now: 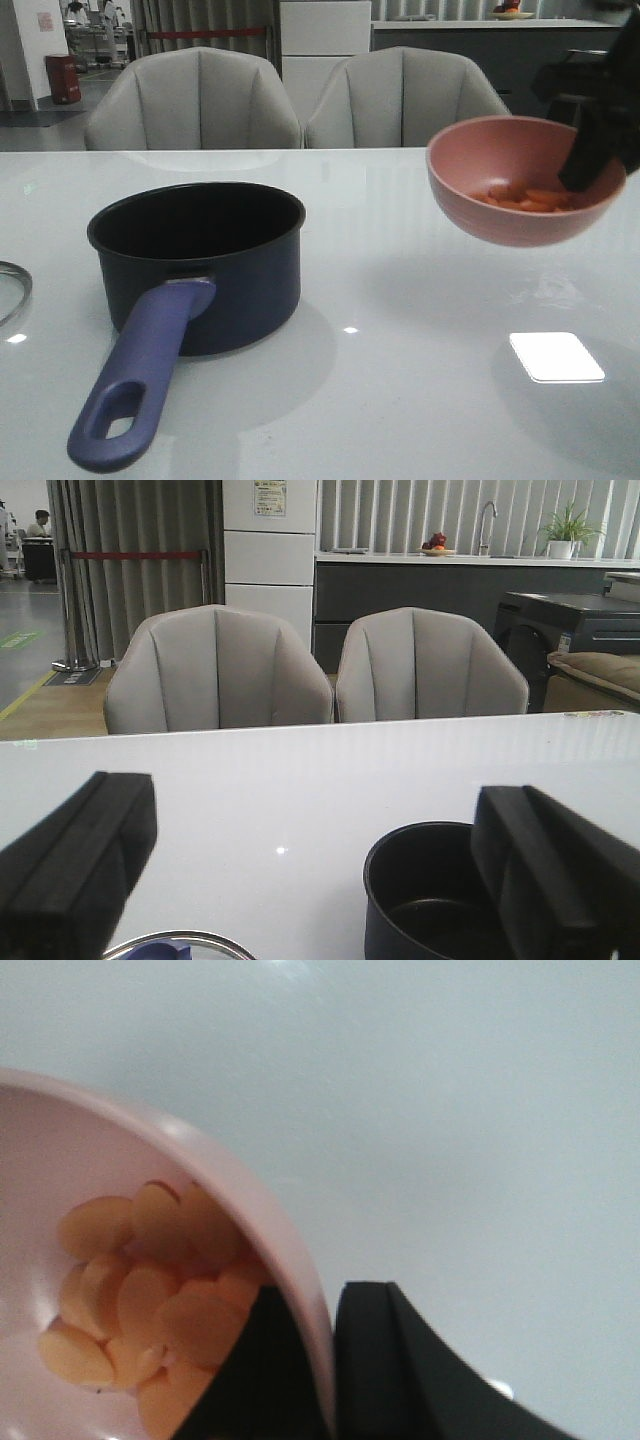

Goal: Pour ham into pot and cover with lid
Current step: 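Lift the pink bowl and carry it over the saucepan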

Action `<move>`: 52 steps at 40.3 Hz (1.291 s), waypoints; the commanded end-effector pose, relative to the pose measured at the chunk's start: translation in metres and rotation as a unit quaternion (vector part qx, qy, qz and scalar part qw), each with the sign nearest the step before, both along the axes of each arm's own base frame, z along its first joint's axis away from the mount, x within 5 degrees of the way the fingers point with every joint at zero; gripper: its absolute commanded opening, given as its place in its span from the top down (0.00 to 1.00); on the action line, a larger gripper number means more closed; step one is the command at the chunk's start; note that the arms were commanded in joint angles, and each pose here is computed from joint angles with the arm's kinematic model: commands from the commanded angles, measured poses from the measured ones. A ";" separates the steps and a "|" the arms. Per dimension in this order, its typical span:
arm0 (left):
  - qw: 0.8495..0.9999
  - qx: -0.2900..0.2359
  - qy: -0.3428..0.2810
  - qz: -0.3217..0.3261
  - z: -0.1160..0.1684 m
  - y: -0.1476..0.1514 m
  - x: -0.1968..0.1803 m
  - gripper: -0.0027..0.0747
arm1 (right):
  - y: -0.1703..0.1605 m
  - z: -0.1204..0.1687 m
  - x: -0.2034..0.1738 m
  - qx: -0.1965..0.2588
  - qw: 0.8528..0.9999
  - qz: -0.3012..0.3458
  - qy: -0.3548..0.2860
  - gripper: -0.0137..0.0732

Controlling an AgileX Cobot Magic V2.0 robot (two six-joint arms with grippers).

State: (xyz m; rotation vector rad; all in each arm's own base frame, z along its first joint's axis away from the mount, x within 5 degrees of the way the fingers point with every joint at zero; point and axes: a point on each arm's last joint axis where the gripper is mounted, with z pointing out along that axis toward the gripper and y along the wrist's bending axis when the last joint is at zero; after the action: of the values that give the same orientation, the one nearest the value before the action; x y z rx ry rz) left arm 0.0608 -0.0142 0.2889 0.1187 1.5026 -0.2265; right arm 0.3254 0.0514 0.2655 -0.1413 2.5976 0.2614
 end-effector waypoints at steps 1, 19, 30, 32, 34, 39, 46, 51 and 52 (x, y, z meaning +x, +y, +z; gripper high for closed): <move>0.999 -0.017 -0.047 0.001 0.016 0.001 -0.002 0.09 | 0.019 0.043 -0.008 -0.001 0.995 0.029 -0.091 0.68; 0.999 -0.017 -0.047 0.001 0.016 0.001 -0.002 0.09 | 0.121 0.091 -0.018 0.042 0.962 0.117 -0.243 0.68; 0.999 -0.017 -0.047 0.001 0.016 0.001 -0.002 0.09 | 0.159 0.086 -0.011 0.066 0.925 0.162 -0.338 0.68; 0.999 -0.017 -0.047 0.001 0.016 0.001 -0.002 0.09 | 0.164 0.085 -0.011 0.074 0.911 0.170 -0.367 0.68; 0.999 -0.017 -0.047 0.001 0.016 0.001 -0.002 0.09 | 0.165 0.083 -0.012 0.083 0.903 0.171 -0.387 0.68; 0.999 -0.017 -0.047 0.001 0.016 0.001 -0.002 0.09 | 0.166 0.071 -0.015 0.110 0.877 0.169 -0.436 0.68; 0.999 -0.017 -0.047 0.001 0.016 0.001 -0.002 0.09 | 0.163 0.052 -0.023 0.119 0.835 0.180 -0.507 0.68; 0.999 -0.017 -0.047 0.001 0.016 0.001 -0.002 0.09 | 0.165 0.043 -0.021 0.099 0.818 0.193 -0.532 0.68; 0.999 -0.017 -0.047 0.001 0.016 0.001 -0.002 0.09 | 0.166 0.040 -0.019 0.090 0.816 0.198 -0.535 0.68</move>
State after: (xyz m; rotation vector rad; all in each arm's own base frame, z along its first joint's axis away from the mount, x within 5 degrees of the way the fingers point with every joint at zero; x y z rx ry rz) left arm 0.0608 -0.0142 0.2889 0.1187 1.5026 -0.2265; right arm 0.3079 0.2172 0.2755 -0.5924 1.6036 0.4280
